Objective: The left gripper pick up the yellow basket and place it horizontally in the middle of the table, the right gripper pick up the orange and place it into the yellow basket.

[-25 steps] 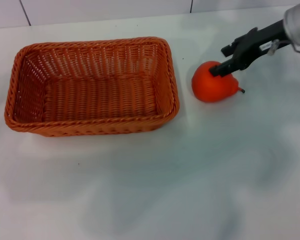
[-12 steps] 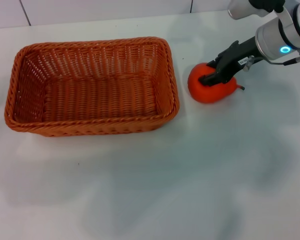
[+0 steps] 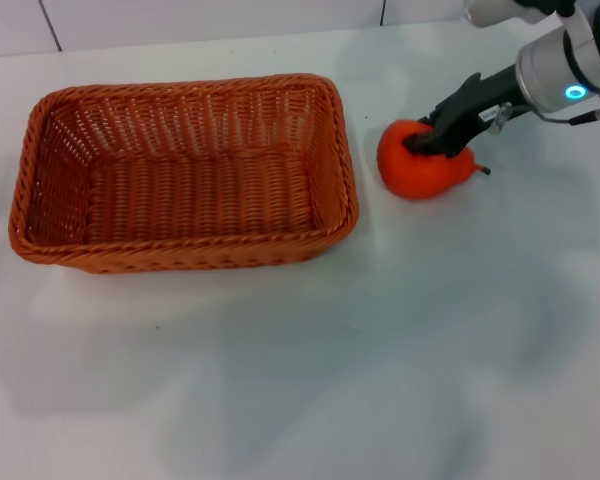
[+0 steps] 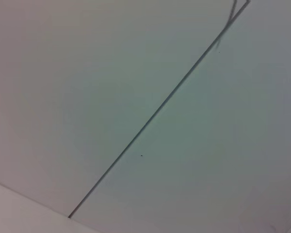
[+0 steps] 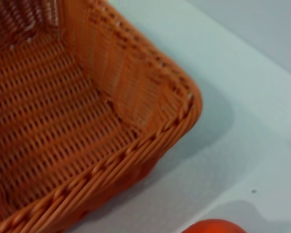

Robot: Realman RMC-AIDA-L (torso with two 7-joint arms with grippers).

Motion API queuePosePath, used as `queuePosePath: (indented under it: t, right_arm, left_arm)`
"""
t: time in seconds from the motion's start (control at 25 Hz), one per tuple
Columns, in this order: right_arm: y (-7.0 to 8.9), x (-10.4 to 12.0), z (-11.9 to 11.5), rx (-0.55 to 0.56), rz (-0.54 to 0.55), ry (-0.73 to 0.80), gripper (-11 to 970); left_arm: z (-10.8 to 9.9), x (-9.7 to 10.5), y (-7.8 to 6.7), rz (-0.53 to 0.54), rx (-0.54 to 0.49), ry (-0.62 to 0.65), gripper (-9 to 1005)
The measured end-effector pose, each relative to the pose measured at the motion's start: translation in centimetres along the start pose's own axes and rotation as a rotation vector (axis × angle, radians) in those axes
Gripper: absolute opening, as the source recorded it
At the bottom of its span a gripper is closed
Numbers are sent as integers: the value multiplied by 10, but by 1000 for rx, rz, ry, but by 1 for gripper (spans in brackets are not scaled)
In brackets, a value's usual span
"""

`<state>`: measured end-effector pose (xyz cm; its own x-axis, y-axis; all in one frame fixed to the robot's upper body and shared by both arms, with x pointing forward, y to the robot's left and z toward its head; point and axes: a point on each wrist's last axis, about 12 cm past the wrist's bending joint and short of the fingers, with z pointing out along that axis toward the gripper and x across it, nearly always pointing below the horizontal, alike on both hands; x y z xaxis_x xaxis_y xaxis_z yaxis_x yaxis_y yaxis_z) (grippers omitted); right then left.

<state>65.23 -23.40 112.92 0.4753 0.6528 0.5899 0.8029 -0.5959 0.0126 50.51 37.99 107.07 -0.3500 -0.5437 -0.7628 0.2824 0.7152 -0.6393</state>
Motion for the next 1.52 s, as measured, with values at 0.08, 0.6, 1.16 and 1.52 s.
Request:
queuePosePath:
  t: [0.08,0.6,1.16,1.52]
  right_arm:
    - [4,0,-4,-4,24,32,256]
    - [36,-3,-46,-53,323,585,134]
    - [-50,59,-10,328,88,715,133]
    - [-47,46,-8,309,119,728,482]
  left_arm:
    - [-2,0,0,-4,1,-7,629]
    - [-12,-1,0,-15,14,-40,628]
    - [-11,7,-2,-52,44,-50,626]
    - [-12,6,-3,-52,46,-54,626]
